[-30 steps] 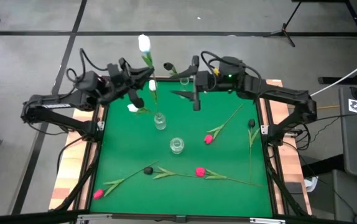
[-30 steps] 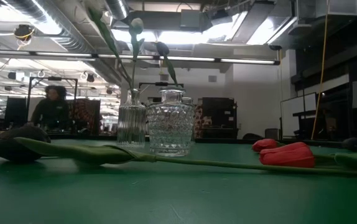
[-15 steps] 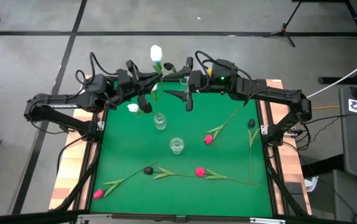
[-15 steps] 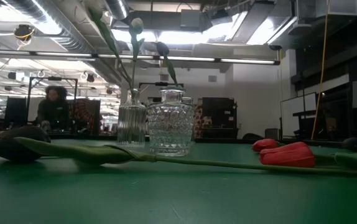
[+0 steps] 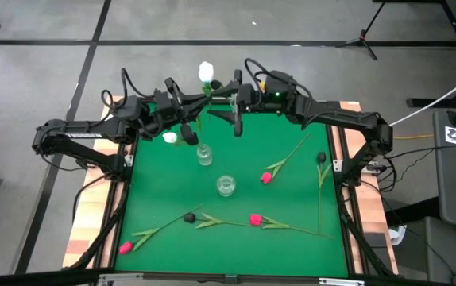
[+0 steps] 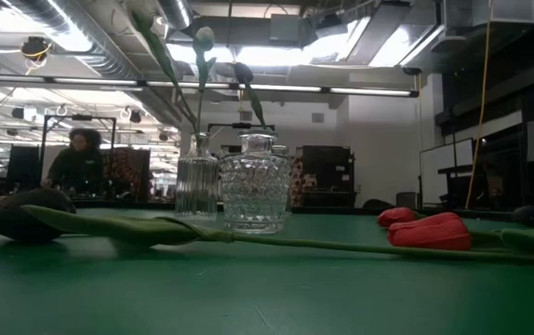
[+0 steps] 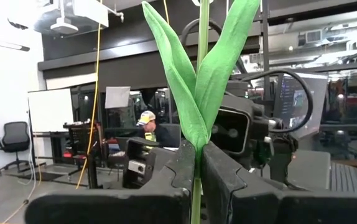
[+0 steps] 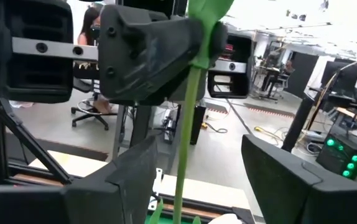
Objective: Sort flowers into vase by color
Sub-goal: Put the white flower into the middle transparent vase
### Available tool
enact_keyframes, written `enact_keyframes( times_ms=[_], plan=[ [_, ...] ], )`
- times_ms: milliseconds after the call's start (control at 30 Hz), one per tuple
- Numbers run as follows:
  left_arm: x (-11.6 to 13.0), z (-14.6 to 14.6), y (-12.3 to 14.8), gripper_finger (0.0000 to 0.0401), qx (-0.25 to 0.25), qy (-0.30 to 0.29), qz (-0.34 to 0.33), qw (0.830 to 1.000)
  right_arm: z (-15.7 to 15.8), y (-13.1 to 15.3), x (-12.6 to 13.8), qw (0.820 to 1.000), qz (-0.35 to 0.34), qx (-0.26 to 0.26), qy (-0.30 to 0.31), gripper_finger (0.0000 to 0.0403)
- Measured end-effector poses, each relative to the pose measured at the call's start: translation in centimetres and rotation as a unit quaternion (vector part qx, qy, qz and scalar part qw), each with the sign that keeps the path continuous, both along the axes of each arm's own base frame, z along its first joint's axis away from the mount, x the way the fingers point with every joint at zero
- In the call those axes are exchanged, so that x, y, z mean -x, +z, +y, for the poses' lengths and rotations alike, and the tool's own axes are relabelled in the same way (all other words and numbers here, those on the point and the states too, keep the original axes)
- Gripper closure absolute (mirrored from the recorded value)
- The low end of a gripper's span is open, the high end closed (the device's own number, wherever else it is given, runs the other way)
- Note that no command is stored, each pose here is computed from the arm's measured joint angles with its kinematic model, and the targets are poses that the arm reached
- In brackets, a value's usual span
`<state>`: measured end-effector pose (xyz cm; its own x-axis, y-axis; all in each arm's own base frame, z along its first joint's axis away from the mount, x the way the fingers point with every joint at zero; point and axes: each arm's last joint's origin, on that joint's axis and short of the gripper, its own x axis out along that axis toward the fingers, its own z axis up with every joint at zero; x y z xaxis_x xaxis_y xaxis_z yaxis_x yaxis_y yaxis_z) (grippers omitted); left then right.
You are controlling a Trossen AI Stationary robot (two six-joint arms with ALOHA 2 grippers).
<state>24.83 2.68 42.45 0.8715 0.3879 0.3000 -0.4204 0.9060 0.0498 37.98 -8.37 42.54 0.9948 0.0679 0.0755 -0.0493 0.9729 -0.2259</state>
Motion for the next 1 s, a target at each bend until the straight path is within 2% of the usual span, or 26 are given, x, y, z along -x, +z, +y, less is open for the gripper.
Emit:
enact_keyframes(
  times_ms=[367, 600, 733, 900, 1000],
  plan=[
    [-0.06, 0.2, -0.28, 0.0388, -0.011, 0.008, 0.021, 1.0, -0.27, 0.0, 0.11, 1.0, 0.0, 0.009, 0.017, 0.0242],
    [-0.07, 0.2, -0.29, 0.0388, -0.009, 0.007, 0.02, 1.0, -0.27, -0.1, 0.11, 1.0, 0.004, 0.018, 0.018, 0.0273],
    [-0.26, 0.21, -0.42, 0.0388, 0.004, 0.003, 0.017, 1.0, -0.25, -0.08, 0.11, 1.0, 0.003, 0.021, 0.02, 0.0312],
    [-0.72, 0.24, -0.79, 0.0388, 0.007, 0.001, 0.024, 1.0, -0.24, -0.11, 0.11, 1.0, 0.004, 0.024, 0.02, 0.0382],
    [-0.77, 0.25, -0.82, 0.0388, 0.008, 0.002, 0.024, 1.0, -0.24, -0.13, 0.12, 0.999, 0.006, 0.027, 0.02, 0.039]
  ],
)
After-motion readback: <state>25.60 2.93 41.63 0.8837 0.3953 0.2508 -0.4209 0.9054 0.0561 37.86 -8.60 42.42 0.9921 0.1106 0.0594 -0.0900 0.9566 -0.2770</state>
